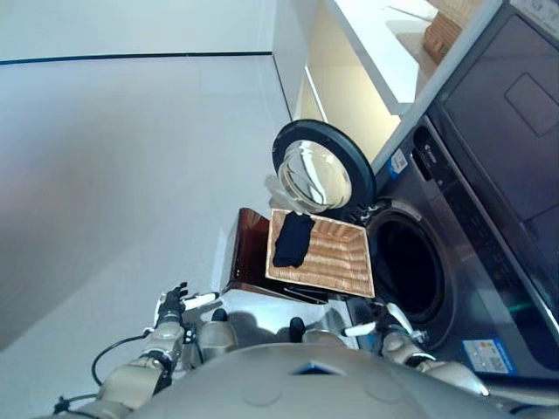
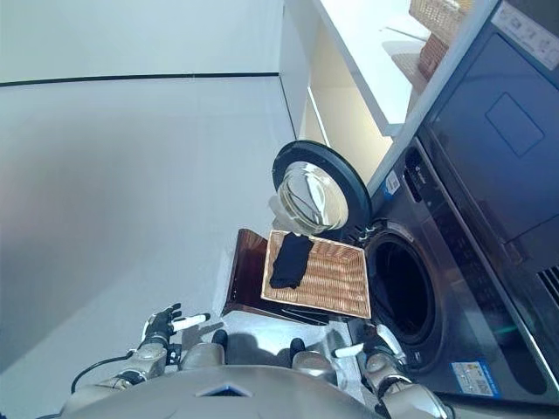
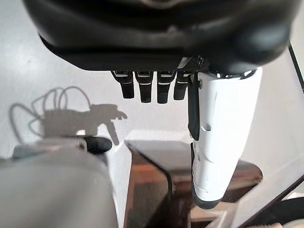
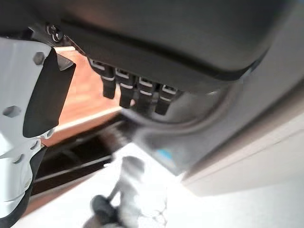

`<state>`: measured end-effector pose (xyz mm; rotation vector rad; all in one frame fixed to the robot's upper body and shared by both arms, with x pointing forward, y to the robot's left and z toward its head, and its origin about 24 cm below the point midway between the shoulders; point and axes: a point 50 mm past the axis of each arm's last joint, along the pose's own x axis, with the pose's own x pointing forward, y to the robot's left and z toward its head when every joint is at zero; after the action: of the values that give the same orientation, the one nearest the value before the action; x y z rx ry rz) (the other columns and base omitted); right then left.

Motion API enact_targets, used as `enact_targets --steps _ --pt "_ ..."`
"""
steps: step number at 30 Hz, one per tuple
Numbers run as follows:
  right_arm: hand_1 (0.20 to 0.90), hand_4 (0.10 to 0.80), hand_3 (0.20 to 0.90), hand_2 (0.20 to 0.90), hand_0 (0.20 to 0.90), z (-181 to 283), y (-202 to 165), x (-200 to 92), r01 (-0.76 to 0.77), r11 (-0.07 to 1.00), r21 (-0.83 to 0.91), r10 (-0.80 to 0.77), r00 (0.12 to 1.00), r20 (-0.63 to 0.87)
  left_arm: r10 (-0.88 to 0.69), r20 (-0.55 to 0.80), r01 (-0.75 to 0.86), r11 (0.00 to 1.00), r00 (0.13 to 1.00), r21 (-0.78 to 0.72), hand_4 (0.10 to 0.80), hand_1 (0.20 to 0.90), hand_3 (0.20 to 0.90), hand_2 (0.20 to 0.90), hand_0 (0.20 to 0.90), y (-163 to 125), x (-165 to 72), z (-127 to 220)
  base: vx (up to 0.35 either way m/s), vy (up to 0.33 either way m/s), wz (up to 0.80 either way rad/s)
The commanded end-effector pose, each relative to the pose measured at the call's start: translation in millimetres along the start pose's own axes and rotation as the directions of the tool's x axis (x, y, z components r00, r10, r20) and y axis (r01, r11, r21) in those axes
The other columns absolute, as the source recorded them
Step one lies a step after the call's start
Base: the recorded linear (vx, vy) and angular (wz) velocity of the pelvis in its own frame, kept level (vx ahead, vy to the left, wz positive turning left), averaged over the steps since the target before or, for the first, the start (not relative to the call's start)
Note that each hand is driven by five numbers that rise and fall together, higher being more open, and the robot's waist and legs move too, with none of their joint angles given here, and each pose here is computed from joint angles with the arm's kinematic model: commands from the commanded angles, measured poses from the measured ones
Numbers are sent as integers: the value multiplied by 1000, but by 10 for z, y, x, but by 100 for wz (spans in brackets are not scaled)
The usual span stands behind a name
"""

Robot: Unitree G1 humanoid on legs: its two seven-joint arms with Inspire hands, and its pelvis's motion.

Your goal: Pick up the clothes and place them into the washing machine

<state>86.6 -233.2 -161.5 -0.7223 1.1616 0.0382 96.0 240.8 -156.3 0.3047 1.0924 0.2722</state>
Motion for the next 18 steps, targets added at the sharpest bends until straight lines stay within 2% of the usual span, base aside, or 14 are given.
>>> enact_targets --steps 1,3,4,7,13,18 --pt "900 800 900 900 900 558 -438 109 151 988 30 -154 974 168 84 94 -85 996 992 9 800 900 900 900 900 232 71 260 -5 122 -19" --pt "900 800 900 900 900 668 -490 115 166 986 35 -170 966 195 99 105 -99 995 990 2 800 900 900 900 900 273 80 300 -54 29 -28" --pt "900 800 900 900 900 917 -633 114 203 978 54 -210 943 258 130 121 -128 991 984 -21 800 900 900 900 900 358 92 362 -78 10 -31" --pt "900 800 900 900 900 1062 -743 106 233 971 58 -239 925 296 145 117 -141 989 982 -41 800 900 900 900 900 386 98 376 62 -18 -63" --pt "900 800 900 900 900 1274 -989 93 294 952 87 -306 898 316 107 82 -105 994 991 -34 800 900 900 900 900 266 67 234 89 -41 13" --pt "900 800 900 900 900 1564 -1232 35 348 927 141 -376 856 355 81 148 -77 996 986 -33 800 900 900 900 900 182 77 413 -81 -70 18"
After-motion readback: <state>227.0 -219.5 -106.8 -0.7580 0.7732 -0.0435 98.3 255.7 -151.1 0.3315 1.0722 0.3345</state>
